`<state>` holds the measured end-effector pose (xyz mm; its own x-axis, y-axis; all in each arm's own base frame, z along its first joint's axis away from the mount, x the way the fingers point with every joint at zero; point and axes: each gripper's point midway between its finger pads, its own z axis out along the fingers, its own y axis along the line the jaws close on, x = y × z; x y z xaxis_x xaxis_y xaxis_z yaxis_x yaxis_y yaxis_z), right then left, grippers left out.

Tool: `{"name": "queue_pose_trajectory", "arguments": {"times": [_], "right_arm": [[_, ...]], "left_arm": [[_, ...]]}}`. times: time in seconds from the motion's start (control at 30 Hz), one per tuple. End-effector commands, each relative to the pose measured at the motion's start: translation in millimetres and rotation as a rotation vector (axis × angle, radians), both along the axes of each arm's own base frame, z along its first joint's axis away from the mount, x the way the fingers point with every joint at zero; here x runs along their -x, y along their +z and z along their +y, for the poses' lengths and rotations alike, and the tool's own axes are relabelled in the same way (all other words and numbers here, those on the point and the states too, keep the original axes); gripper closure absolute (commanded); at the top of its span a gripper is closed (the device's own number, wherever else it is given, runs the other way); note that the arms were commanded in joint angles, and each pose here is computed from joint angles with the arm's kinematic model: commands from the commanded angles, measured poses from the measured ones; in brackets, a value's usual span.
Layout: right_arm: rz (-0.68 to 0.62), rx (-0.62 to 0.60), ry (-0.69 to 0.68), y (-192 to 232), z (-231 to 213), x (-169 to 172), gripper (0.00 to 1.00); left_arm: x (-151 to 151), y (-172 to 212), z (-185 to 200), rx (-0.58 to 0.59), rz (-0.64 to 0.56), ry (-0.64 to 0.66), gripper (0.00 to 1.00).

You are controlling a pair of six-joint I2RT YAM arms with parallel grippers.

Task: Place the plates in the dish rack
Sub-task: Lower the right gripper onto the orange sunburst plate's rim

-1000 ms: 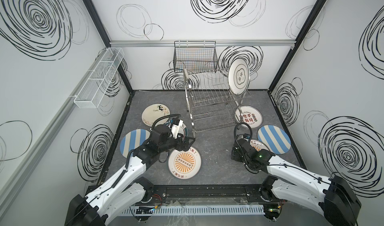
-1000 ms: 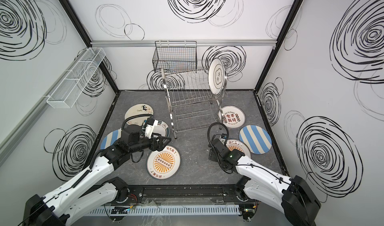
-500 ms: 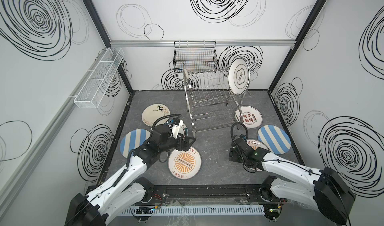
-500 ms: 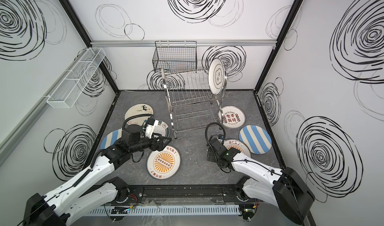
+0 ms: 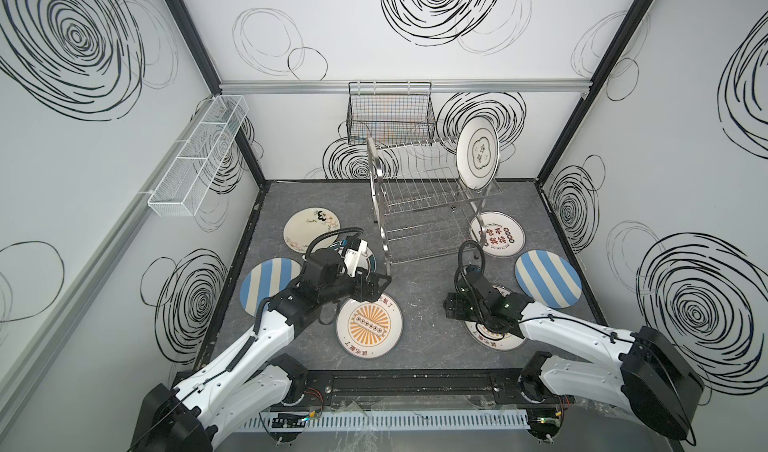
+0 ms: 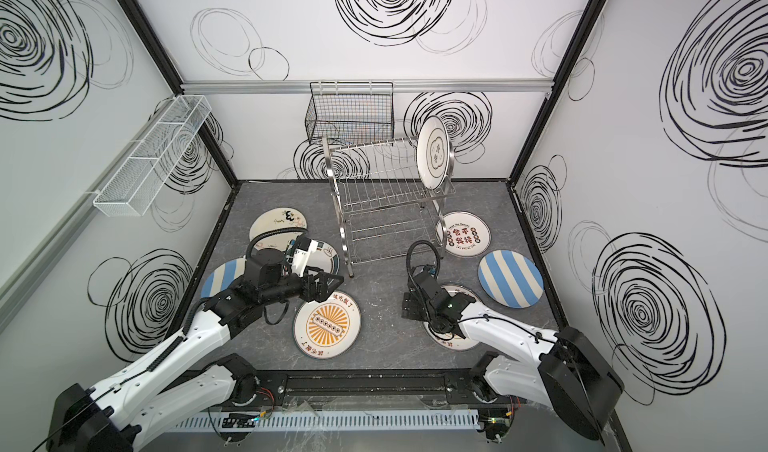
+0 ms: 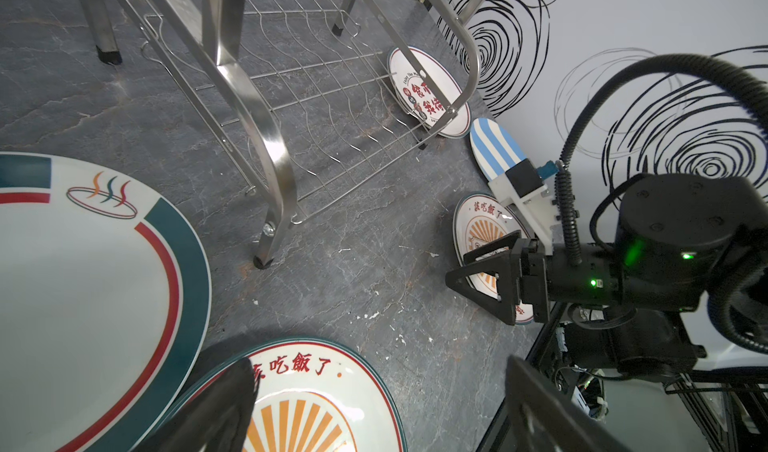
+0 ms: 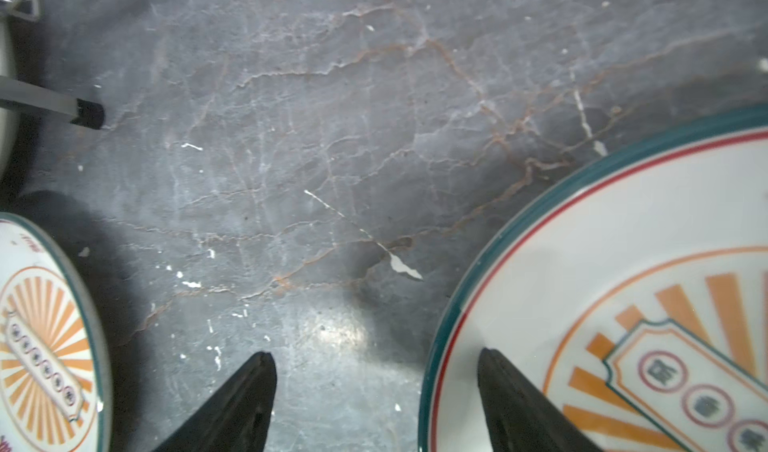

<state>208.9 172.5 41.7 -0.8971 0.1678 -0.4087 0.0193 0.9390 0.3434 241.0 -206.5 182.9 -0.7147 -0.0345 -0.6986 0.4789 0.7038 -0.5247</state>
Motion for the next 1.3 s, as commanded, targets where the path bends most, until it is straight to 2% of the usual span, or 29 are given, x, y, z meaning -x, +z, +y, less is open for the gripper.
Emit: {"name": "queue_pose_trajectory", "arguments": {"times": [0.0, 0.4, 0.9, 1.0, 1.13, 1.27], "right_arm": [[-0.051, -0.07, 0.039, 13.1, 18.0, -9.1, 0.19], [-0.057, -0.18, 0.145, 23.5, 66.0, -11.7, 0.2], [-0.057, -0.342, 0.294, 40.6, 146.8, -7.5, 0.22], [-0.068, -0.249, 0.257, 44.4, 131.9, -10.8, 0.22], [-0.07, -0.119, 0.106, 50.4, 70.5, -11.3, 0.23], [-0.036, -0.028, -0.031, 45.0, 6.4, 4.4, 0.25]], "left_arm": [[-4.6, 9.7, -3.0, 0.026, -0.039, -0.004, 0.04], [-4.6, 6.0, -0.9, 0.014, -0.035, 0.003, 0.04], [-3.5, 4.3, 1.0, 0.015, -0.042, 0.01, 0.04], [-4.8, 3.0, 2.0, 0.008, -0.043, 0.015, 0.04], [-4.4, 3.3, 1.3, 0.009, -0.038, 0.009, 0.04], [-3.7, 10.2, 1.4, 0.015, -0.052, 0.006, 0.04]]}}
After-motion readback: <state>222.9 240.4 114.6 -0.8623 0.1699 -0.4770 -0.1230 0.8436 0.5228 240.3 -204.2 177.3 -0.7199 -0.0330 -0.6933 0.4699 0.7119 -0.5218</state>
